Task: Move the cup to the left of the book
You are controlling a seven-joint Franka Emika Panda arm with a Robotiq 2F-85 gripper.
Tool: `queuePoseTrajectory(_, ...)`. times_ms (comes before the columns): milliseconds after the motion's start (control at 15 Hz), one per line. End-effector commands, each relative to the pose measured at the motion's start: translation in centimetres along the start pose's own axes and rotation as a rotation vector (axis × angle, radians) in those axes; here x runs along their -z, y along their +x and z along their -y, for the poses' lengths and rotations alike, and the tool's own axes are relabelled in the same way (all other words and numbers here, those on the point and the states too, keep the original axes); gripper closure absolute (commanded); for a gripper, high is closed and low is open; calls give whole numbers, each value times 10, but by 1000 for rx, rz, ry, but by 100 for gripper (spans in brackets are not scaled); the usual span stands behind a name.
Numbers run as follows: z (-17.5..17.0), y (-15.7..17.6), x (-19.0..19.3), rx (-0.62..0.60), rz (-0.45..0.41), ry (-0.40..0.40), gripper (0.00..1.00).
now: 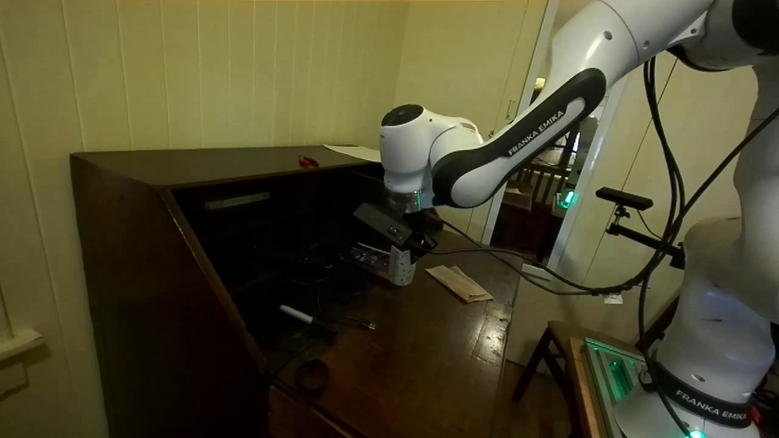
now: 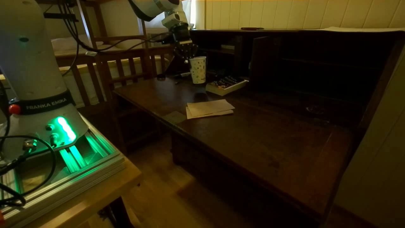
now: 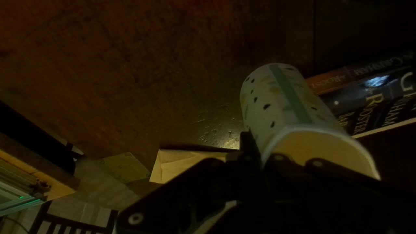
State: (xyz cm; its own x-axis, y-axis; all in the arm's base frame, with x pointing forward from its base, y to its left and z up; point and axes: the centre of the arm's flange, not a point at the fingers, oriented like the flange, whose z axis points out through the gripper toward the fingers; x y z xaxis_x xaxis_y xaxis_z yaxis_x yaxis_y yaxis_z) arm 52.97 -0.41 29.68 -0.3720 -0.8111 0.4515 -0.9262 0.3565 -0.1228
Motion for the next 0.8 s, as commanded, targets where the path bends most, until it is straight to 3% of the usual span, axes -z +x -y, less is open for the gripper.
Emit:
queuePoseTrajectory(0, 16, -12, -1, 7, 75, 22, 99)
queuePoseTrajectory(267, 21, -21, -6, 48, 152, 26, 99)
queuePoseTrajectory(533, 24, -26, -15, 73, 177, -4, 99)
queuePoseTrajectory(600, 24, -27, -15, 72, 173, -12, 97)
queuePoseTrajectory(667, 24, -27, -16, 73, 168, -16, 72)
queuePoseTrajectory(733, 24, -28, -15, 75, 164, -15, 71)
